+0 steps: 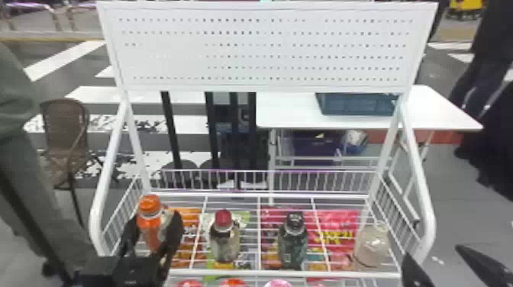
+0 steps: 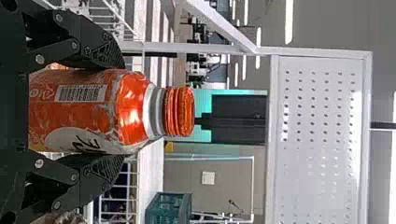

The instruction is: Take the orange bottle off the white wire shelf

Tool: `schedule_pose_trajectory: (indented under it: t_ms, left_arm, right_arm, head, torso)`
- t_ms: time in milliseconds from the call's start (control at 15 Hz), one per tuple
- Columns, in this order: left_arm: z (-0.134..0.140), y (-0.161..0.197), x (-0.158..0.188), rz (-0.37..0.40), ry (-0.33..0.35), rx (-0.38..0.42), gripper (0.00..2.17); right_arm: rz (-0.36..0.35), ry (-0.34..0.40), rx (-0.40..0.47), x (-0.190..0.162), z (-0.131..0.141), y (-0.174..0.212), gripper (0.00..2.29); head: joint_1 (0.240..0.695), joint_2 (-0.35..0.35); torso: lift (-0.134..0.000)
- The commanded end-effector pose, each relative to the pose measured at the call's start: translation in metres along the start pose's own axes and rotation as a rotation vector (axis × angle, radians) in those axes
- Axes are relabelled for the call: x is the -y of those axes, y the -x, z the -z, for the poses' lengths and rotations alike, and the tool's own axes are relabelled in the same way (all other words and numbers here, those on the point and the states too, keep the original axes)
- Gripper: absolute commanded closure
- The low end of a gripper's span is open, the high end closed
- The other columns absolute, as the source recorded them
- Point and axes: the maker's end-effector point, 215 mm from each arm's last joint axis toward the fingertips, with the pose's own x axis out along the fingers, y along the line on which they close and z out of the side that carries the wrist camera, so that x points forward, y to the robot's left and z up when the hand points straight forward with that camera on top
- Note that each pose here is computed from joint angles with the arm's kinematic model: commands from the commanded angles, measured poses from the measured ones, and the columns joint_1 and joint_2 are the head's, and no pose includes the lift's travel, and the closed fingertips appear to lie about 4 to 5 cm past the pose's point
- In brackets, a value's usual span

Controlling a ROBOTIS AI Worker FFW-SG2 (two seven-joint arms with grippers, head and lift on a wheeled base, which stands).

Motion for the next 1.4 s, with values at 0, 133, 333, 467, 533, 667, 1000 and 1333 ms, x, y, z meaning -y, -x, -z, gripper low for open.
schedule_pose_trajectory:
  t_ms: [0, 133, 333, 467, 533, 667, 1000, 1333]
  left_arm:
    - [-0.015, 0.016, 0.009, 0.023, -0.021, -0.024, 0.54]
    - [-0.034, 0.033, 0.0, 0.017, -0.044, -0.026, 0.54]
    - [-0.062, 0.058, -0.003, -0.002, -0.046, -0.019, 0.54]
    - [-0.07, 0.072, -0.004, -0.01, -0.06, -0.032, 0.54]
    - [-0.07, 0.077, -0.008, -0.021, -0.069, -0.037, 0.54]
    - [-0.078, 0.092, -0.013, -0.036, -0.074, -0.042, 0.54]
    - [-0.085, 0.123, -0.021, -0.05, -0.087, -0.063, 0.54]
    - [-0.089, 0.125, -0.018, -0.045, -0.091, -0.052, 0.54]
  right_arm:
    - [-0.001, 0.0, 0.0, -0.001, 0.0, 0.0, 0.14]
    - [-0.004, 0.0, 0.0, -0.002, 0.0, 0.0, 0.14]
    - [-0.005, 0.001, -0.002, -0.002, 0.0, 0.001, 0.14]
    - [-0.009, 0.0, -0.002, -0.002, 0.0, 0.001, 0.14]
    - [-0.01, -0.002, -0.001, -0.003, 0.0, 0.0, 0.14]
    - [-0.01, -0.004, -0.004, -0.003, 0.001, 0.001, 0.14]
    - [-0.012, -0.009, -0.002, -0.002, 0.001, 0.0, 0.14]
    - [-0.01, -0.01, -0.003, -0.002, 0.001, -0.001, 0.14]
  head:
    - [0.499, 0.0]
    - [0.499, 0.0]
    - [0.499, 0.0]
    - [0.499, 0.0]
    - [0.499, 0.0]
    - [0.499, 0.0]
    - [0.499, 0.0]
    - [0.499, 0.0]
  torso:
    - [0.0]
    - [0.0]
    - [0.0]
    - [0.0]
    - [0.0]
    - [0.0]
    - [0.0]
    - [0.0]
